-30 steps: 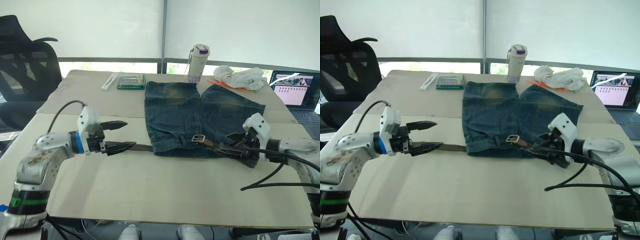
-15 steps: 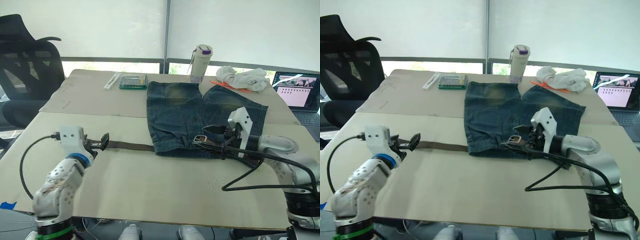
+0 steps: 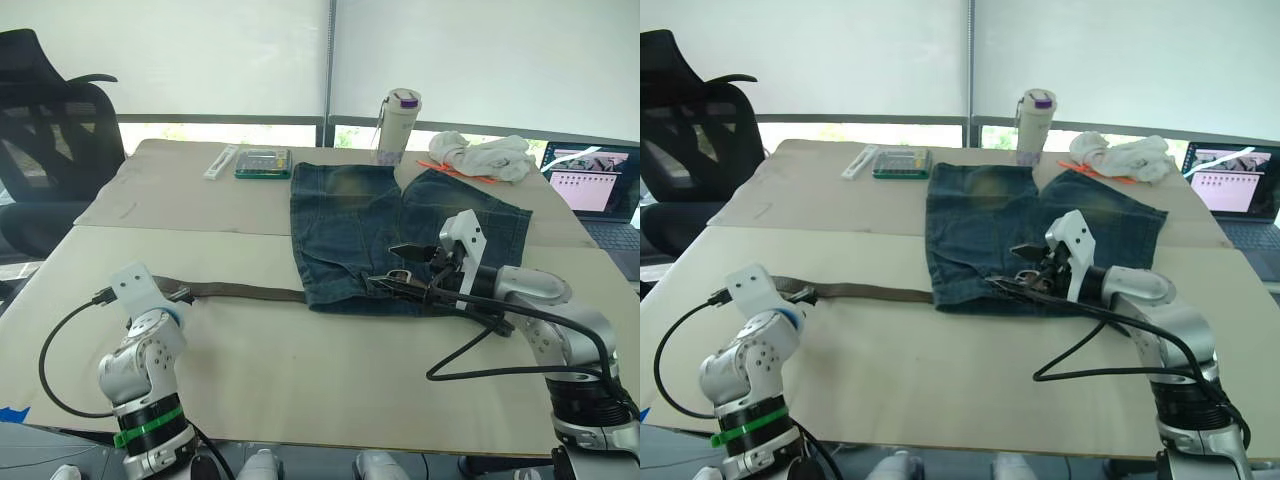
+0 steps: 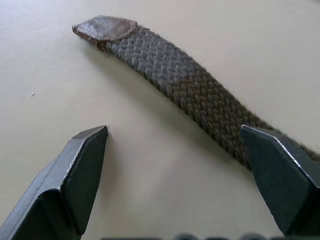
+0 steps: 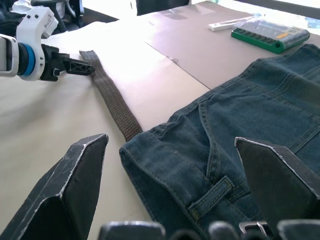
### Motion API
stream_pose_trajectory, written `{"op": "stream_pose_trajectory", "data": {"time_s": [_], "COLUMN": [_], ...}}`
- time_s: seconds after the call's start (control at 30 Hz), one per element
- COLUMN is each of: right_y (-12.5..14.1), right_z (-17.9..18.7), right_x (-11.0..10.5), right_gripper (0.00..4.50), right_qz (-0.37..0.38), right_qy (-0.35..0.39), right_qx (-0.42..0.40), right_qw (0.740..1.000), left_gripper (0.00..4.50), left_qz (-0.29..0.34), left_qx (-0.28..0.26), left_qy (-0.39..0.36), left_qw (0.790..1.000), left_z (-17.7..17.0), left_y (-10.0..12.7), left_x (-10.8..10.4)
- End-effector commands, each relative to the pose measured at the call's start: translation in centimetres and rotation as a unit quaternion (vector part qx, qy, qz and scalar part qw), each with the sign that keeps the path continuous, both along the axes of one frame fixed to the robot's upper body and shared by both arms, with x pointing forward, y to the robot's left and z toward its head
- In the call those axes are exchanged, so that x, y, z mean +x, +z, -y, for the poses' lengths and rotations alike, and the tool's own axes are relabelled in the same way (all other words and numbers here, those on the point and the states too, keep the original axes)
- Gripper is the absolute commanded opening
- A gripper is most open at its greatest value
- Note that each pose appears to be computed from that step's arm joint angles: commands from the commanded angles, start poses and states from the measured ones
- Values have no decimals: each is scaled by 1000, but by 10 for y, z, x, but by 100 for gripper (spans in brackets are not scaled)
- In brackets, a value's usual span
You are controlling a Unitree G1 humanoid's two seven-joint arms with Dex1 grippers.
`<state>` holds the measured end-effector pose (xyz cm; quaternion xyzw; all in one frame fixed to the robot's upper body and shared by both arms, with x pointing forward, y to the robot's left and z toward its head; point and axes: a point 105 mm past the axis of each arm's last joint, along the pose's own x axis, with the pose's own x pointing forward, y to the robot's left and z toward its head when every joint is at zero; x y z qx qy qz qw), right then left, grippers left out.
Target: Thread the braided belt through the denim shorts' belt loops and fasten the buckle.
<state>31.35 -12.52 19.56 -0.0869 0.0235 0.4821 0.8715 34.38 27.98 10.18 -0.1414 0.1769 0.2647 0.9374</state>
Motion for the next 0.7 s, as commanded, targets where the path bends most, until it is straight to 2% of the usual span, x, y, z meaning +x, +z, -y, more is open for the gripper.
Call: {"op": "stream_pose_trajectory", "data": {"time_s": [0.03, 0.2, 0.3, 0.33, 0.53, 0.7], "right_y": [17, 19, 15, 14, 13, 13], "right_z": [-6, -12, -15, -14, -9, -11], "right_x": [-10, -30, -44, -46, -41, -39], "right_gripper": [448, 448, 448, 450, 450, 450], "right_qz": [36, 23, 8, 7, 12, 16], "right_qy": [24, 80, 117, 119, 102, 103], "right_qx": [19, 25, 18, 14, 6, 7], "right_qw": [999, 996, 993, 993, 995, 995], "left_gripper": [450, 450, 450, 396, 204, 39], "left_qz": [3, -6, -19, -23, -29, -14], "left_qx": [-4, 8, 17, 18, 3, 47], "left_qy": [9, -14, -23, -21, -10, -10], "left_qw": [1000, 1000, 999, 999, 1000, 999], "left_z": [-2, 2, 4, 4, 6, 1], "left_y": [-2, -5, -11, -13, -20, -11], "left_x": [12, 30, 34, 34, 33, 34]}}
